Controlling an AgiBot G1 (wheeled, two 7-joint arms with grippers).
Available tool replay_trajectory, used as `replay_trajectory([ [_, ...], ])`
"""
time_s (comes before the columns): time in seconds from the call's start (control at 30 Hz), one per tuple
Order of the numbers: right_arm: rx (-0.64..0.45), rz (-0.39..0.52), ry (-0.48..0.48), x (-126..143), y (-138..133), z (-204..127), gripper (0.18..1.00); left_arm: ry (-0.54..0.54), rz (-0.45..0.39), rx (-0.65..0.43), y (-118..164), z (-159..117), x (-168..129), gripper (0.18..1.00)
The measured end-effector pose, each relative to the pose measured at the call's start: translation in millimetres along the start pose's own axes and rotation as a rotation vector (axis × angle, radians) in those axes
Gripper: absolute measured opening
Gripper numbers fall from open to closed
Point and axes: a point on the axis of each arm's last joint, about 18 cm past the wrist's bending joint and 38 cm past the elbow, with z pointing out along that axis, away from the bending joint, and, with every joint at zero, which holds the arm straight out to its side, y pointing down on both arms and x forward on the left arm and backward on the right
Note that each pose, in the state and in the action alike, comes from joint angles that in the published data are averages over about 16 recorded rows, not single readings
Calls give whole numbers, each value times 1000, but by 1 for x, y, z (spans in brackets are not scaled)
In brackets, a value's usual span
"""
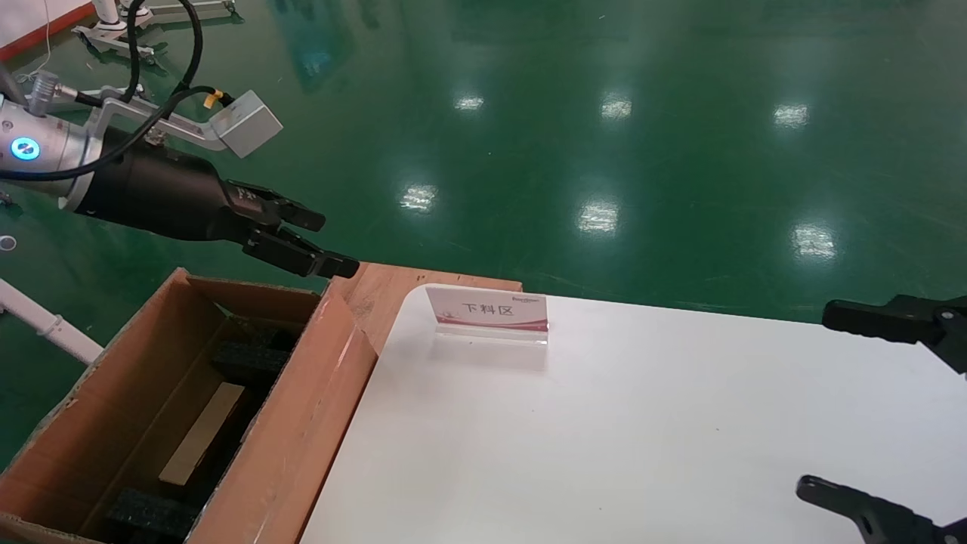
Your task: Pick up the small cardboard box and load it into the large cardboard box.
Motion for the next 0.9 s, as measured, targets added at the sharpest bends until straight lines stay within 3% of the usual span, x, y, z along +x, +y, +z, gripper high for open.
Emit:
replay_trajectory([
  [0.53,0,0,0,0,0,0,1000,273,120,134,-14,62,60,1000],
  [0.9,0,0,0,0,0,0,1000,440,206,276,-20,84,104,1000],
])
